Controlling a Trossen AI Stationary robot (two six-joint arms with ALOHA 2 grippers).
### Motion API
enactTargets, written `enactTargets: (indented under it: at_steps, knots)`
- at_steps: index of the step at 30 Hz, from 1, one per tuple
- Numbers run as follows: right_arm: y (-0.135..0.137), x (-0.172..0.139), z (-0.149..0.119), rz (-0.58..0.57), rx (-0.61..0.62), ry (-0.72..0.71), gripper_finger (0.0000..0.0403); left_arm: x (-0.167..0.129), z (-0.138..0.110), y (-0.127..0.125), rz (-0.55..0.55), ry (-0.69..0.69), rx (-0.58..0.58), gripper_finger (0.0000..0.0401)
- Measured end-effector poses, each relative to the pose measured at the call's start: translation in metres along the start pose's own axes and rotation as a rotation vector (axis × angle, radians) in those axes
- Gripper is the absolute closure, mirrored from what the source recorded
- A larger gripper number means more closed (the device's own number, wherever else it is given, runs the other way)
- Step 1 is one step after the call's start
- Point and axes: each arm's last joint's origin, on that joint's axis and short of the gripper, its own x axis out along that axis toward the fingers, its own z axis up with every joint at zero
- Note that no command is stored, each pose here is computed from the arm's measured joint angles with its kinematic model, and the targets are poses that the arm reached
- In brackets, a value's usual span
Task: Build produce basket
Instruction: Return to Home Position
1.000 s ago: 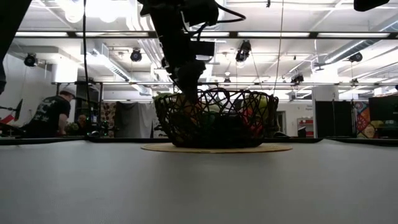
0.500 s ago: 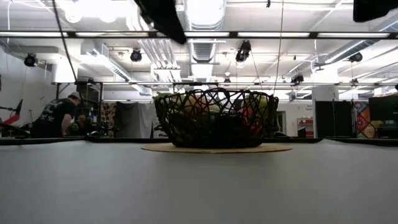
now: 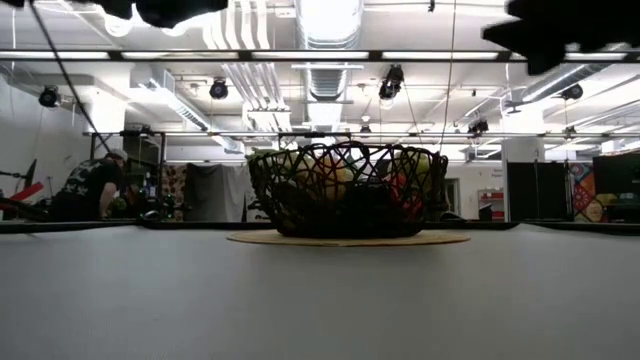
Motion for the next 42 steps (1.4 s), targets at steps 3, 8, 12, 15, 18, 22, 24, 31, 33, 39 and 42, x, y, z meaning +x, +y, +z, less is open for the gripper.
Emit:
enactTargets:
  at_steps: [3,8,12,15,18,22,24,31,33,39,42]
  knots:
    - [-0.011,0.018,0.013,0.017,-0.063,-0.042,0.0174,-0.018,-0.011,0.022,0.081,-0.047,-0.013,0.0148]
    - [-0.041,0.047,0.030,0.062,-0.185,-0.077,0.0174,-0.045,-0.026,0.054,0.210,-0.110,-0.056,0.0180]
    - [-0.068,0.056,0.032,0.009,-0.272,-0.080,0.0174,-0.063,-0.043,0.065,0.232,-0.126,-0.045,0.0204]
    - [-0.082,0.052,0.026,-0.057,-0.314,-0.061,0.0174,-0.076,-0.054,0.067,0.248,-0.130,-0.051,0.0219]
    - [-0.089,0.045,0.019,-0.091,-0.319,-0.050,0.0174,-0.086,-0.064,0.067,0.247,-0.137,-0.075,0.0231]
    - [-0.091,0.031,0.009,-0.105,-0.316,-0.056,0.0174,-0.100,-0.074,0.068,0.271,-0.207,-0.115,0.0245]
    - [-0.091,0.023,0.006,-0.106,-0.308,-0.071,0.0174,-0.106,-0.079,0.068,0.287,-0.249,-0.140,0.0254]
    - [-0.092,-0.002,-0.001,-0.125,-0.267,-0.119,0.0175,-0.106,-0.091,0.064,0.294,-0.271,-0.160,0.0289]
    - [-0.092,-0.010,0.002,-0.133,-0.253,-0.139,0.0174,-0.104,-0.093,0.063,0.298,-0.259,-0.164,0.0298]
    - [-0.094,-0.037,0.014,-0.159,-0.251,-0.264,0.0175,-0.104,-0.095,0.062,0.305,-0.301,-0.198,0.0322]
    - [-0.094,-0.043,0.012,-0.153,-0.249,-0.268,0.0175,-0.102,-0.098,0.061,0.299,-0.284,-0.188,0.0329]
